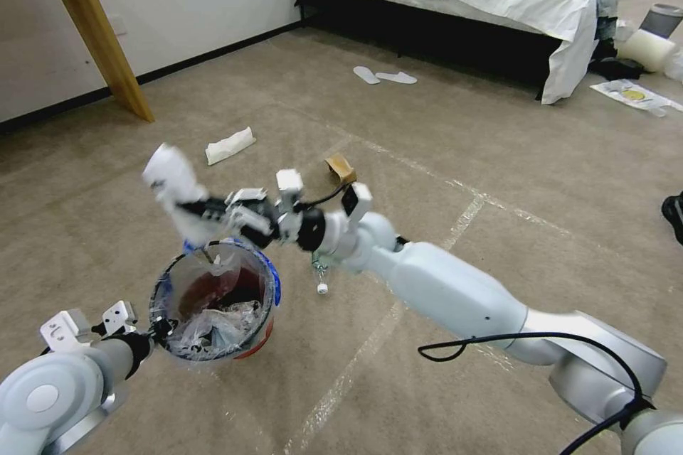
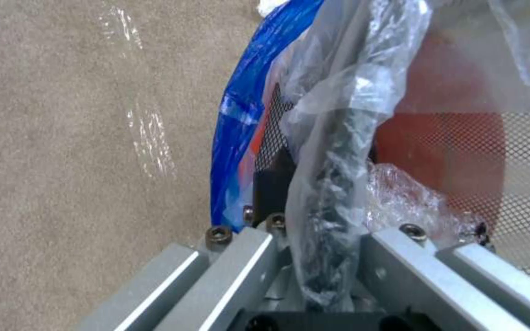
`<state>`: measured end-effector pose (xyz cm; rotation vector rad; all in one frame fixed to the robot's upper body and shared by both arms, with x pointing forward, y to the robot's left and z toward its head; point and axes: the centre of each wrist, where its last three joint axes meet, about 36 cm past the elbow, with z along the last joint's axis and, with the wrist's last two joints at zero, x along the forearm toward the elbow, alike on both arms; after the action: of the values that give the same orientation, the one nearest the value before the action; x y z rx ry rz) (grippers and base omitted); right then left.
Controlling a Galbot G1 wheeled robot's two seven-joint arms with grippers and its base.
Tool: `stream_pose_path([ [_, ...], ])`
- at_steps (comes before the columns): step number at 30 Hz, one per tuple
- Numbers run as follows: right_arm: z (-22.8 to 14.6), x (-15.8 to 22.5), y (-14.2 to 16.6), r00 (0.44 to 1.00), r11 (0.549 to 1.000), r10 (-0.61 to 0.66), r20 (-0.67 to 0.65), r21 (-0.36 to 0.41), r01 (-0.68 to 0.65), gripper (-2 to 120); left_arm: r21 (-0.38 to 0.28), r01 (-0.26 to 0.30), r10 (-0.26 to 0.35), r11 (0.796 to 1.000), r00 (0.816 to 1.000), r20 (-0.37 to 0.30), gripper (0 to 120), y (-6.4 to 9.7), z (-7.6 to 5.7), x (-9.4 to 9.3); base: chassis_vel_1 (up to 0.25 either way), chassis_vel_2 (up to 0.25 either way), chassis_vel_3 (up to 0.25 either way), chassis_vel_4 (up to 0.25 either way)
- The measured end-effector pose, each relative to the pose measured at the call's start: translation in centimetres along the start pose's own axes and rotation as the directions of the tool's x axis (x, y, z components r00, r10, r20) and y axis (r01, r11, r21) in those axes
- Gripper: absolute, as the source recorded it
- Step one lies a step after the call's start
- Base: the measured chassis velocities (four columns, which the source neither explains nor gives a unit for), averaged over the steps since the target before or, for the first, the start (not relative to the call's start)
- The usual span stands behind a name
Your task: Pick up the trash bin and place the garbage on the floor into it.
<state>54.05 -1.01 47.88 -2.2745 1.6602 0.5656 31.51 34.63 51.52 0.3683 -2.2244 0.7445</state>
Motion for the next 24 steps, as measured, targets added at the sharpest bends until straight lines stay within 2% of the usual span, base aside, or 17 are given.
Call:
stream_pose_path([
  [9, 3.0, 1.2, 0.6, 0.997, 0.999, 0.002, -0.071, -0.032, -0.004, 0, 0.000, -0.006, 0.006, 1.000, 1.000, 0.004, 0, -0.2, 0.1, 0.4, 0.000, 0.000, 0.000, 0.000],
  [17, 5.5, 4.8, 1.1, 0.989, 0.999, 0.033, -0.143, -0.015, -0.035, 0, -0.005, -0.005, 0.005, 1.000, 1.000, 0.004, 0, -0.2, 0.2, 0.6, 0.000, 0.000, 0.000, 0.000],
  [24, 5.8, 6.4, 0.7, 0.983, 0.999, 0.052, -0.174, 0.005, -0.052, 0, -0.004, -0.007, 0.007, 1.000, 1.000, 0.003, 0, -0.3, 0.3, 0.6, 0.000, 0.000, 0.000, 0.000],
])
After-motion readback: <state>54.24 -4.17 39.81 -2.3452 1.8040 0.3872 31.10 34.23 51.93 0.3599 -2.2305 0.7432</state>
